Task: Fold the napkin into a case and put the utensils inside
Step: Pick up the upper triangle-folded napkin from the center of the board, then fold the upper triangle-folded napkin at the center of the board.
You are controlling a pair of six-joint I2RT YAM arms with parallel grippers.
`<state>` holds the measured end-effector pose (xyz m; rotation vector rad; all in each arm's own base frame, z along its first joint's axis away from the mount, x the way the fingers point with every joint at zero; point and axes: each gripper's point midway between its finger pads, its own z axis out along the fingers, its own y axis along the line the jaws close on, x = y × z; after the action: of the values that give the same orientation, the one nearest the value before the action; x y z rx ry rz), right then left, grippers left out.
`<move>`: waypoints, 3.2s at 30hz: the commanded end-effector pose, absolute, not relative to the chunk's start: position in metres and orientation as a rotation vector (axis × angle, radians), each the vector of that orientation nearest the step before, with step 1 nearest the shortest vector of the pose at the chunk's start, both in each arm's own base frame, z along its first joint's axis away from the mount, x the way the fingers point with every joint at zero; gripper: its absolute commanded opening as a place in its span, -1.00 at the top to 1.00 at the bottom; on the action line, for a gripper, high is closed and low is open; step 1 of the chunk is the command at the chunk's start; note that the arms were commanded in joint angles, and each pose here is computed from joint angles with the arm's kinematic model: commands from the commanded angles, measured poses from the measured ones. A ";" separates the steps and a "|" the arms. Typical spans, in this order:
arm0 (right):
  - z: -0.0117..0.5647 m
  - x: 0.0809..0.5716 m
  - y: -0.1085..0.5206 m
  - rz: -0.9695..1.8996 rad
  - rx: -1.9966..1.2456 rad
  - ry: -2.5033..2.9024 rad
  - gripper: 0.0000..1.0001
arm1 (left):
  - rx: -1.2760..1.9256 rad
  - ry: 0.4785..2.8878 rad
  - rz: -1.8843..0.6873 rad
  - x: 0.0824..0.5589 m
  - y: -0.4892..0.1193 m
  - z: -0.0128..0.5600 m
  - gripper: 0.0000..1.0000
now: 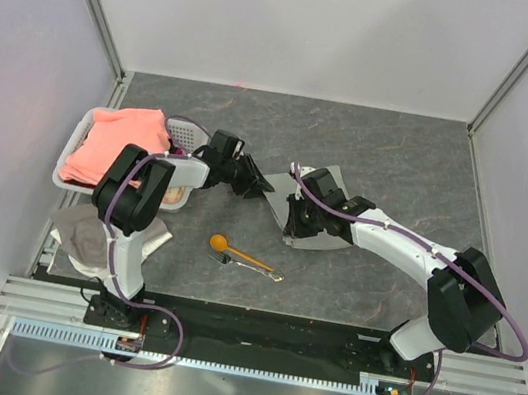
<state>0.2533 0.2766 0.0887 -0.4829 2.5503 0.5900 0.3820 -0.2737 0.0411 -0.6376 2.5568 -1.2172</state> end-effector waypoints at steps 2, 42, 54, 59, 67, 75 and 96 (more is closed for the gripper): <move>0.098 0.252 0.282 0.653 -0.486 2.506 1.00 | -0.745 2.577 -1.124 0.388 -0.258 0.027 0.29; 0.062 0.190 0.324 1.106 -0.509 2.546 1.00 | -0.475 2.495 -0.564 0.368 -0.179 0.071 0.96; 0.074 0.194 0.315 1.386 -0.381 2.477 1.00 | -0.256 2.420 -0.189 0.396 -0.217 0.118 0.96; 0.056 0.197 0.290 1.401 -0.315 2.513 1.00 | -0.196 2.416 -0.137 0.414 -0.250 0.121 0.96; 0.024 0.201 0.260 1.295 -0.276 2.589 1.00 | -0.169 2.446 -0.129 0.432 -0.287 0.099 0.96; 0.010 0.220 0.248 1.204 -0.271 2.626 1.00 | -0.177 2.460 -0.144 0.446 -0.302 0.085 0.96; 0.031 0.267 0.230 0.953 -0.242 2.606 -0.10 | -0.169 2.473 -0.163 0.463 -0.316 0.069 0.79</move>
<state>0.2656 0.2406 0.0294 -0.2308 2.5639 1.0509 0.4263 -0.3204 0.0534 -0.1227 2.5892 -0.1675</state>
